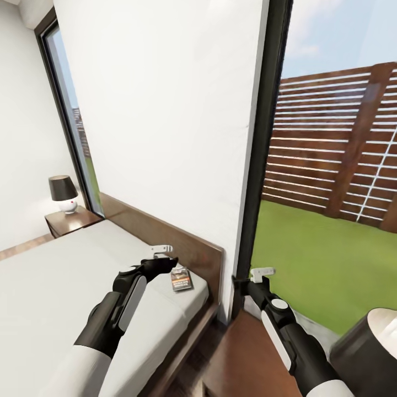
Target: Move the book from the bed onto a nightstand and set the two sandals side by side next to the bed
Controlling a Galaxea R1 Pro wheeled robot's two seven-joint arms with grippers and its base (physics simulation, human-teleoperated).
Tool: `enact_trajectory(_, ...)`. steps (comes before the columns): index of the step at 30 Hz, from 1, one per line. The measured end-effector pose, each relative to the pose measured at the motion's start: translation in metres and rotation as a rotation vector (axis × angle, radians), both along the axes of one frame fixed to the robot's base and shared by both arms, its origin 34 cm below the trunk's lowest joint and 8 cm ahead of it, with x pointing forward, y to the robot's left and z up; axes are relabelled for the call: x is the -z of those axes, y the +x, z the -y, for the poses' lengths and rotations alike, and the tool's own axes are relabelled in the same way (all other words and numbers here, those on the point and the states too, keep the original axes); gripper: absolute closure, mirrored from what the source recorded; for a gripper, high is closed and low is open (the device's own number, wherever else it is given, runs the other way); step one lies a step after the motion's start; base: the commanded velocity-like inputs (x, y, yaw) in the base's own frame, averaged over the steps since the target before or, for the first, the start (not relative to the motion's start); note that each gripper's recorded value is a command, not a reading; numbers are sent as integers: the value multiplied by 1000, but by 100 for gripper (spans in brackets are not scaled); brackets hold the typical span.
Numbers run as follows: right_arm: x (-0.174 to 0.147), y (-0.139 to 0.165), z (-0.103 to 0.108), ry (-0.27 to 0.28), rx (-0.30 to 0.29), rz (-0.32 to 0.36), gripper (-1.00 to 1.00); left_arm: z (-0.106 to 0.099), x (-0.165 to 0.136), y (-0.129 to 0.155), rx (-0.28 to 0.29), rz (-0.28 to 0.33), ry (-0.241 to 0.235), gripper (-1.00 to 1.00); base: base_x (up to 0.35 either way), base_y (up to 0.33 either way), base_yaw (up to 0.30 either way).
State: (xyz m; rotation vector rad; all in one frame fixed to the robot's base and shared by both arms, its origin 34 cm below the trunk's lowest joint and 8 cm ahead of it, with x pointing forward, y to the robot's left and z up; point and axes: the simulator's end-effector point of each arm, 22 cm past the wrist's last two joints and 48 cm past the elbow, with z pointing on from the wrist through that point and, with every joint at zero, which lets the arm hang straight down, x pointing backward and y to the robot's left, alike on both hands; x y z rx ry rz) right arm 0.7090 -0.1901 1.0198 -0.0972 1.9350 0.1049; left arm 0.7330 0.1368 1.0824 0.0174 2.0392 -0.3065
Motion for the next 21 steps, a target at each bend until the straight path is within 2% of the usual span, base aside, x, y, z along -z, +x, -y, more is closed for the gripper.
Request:
enact_trajectory(8,0,0,0,0,0,0,-100,0,0,0,0,-1,0,-100,224,130,0)
enact_trajectory(21,0,0,0,0,0,1,-100,1,2,0,1,-2,1,-100,251,-9,0)
